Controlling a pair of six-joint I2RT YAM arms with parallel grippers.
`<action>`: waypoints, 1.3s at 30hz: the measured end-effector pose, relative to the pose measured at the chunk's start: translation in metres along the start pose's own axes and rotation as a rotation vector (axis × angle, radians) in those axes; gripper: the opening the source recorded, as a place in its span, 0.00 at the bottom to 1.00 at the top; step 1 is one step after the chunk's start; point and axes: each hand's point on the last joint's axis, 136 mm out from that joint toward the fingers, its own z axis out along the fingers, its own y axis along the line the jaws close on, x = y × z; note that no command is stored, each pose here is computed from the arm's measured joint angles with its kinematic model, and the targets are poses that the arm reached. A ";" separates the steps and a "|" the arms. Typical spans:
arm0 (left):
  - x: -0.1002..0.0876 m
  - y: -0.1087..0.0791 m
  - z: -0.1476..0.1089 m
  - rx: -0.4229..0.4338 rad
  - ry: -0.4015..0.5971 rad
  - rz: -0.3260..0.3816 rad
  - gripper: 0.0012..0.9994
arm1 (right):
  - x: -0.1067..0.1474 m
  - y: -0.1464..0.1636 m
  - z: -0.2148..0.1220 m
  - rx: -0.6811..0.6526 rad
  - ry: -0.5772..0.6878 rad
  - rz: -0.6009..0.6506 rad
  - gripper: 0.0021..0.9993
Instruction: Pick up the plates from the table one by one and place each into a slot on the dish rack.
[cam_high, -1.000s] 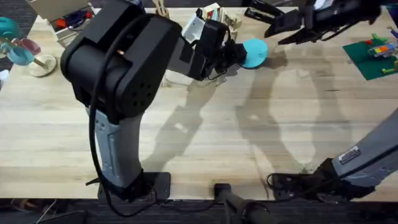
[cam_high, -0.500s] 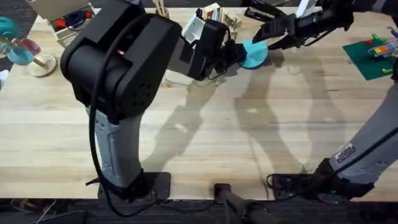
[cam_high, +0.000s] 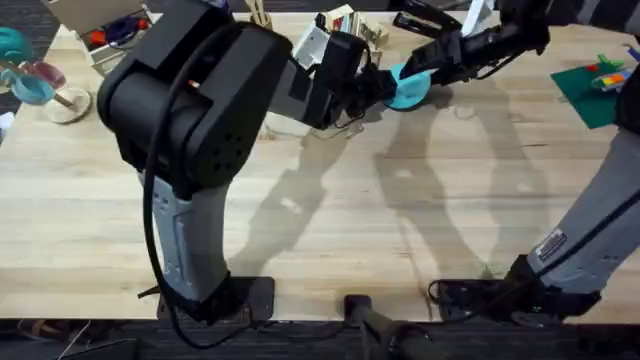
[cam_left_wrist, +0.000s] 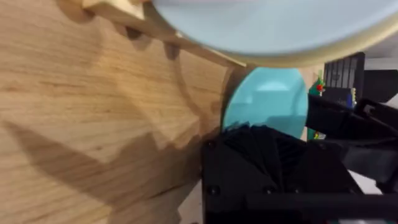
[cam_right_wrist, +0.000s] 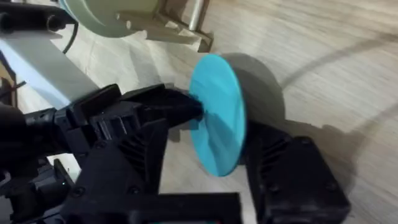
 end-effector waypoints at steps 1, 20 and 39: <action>0.000 0.000 0.000 0.000 0.000 0.000 0.04 | 0.000 0.000 0.000 0.000 -0.001 -0.001 0.62; -0.003 -0.001 -0.001 0.004 -0.006 -0.007 0.04 | -0.001 -0.008 -0.006 0.018 -0.011 0.019 0.03; 0.021 -0.003 -0.011 -0.072 0.070 0.080 0.04 | 0.017 -0.015 -0.022 -0.007 0.026 0.099 0.03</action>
